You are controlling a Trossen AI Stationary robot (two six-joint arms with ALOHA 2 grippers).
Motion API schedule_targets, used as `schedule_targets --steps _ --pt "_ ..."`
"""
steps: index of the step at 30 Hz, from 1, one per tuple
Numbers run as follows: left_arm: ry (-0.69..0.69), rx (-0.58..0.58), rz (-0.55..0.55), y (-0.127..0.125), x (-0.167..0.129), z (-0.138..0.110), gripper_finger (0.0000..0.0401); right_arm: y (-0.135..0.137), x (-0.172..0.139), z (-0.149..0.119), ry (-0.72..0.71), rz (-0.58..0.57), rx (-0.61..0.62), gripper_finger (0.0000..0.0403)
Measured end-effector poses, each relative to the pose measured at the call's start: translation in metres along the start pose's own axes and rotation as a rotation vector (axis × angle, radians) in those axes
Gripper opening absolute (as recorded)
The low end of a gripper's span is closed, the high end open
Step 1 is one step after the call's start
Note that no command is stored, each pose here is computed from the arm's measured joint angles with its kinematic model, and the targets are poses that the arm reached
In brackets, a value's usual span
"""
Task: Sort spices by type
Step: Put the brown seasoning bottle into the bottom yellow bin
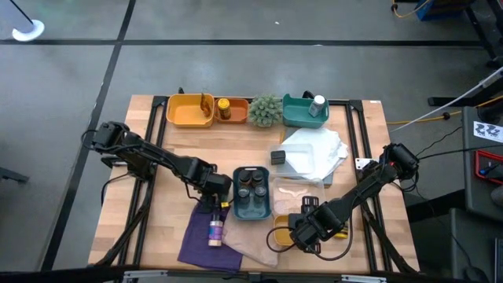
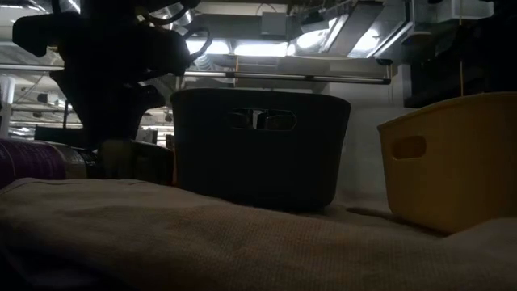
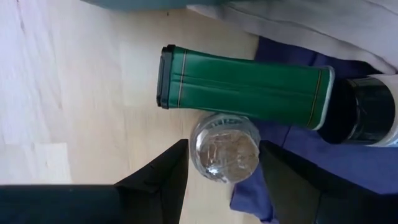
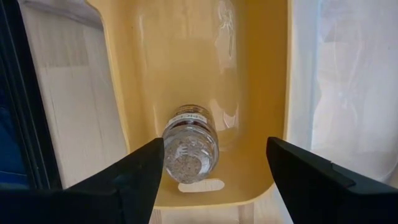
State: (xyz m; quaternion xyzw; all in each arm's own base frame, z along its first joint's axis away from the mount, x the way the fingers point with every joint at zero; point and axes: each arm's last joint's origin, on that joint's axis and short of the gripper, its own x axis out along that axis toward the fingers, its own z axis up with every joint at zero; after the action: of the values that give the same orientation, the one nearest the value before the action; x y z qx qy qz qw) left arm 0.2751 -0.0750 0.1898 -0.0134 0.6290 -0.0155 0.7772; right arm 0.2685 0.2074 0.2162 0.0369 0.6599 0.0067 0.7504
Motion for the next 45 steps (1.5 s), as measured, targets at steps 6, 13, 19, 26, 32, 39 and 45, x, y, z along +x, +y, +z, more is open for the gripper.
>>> schedule_targets --steps 6,13,19,26,32,39,45 --pt "0.032 -0.016 0.003 -0.001 0.012 0.003 0.0181 0.000 0.000 0.000 0.013 0.015 0.001 0.0282" --pt "0.024 0.011 0.001 -0.001 0.012 0.004 0.0181 0.001 0.000 -0.001 0.024 0.027 0.001 0.0282" --pt "0.022 0.009 0.002 -0.002 0.011 0.004 0.0181 0.001 0.000 -0.001 0.024 0.028 0.000 0.0282" --pt "0.023 0.002 0.004 -0.001 0.011 0.005 0.0181 0.001 0.000 -0.001 0.024 0.028 0.000 0.0282" --pt "0.023 -0.025 0.005 -0.001 0.012 0.005 0.0181 0.001 0.000 -0.001 0.024 0.028 0.000 0.0282" --pt "0.024 -0.010 0.005 -0.001 0.012 0.004 0.0181 0.001 0.000 -0.001 0.024 0.028 0.000 0.0282" --pt "0.025 -0.008 0.006 -0.001 0.012 0.004 0.0187 0.001 0.000 -0.001 0.024 0.028 0.000 0.0282"
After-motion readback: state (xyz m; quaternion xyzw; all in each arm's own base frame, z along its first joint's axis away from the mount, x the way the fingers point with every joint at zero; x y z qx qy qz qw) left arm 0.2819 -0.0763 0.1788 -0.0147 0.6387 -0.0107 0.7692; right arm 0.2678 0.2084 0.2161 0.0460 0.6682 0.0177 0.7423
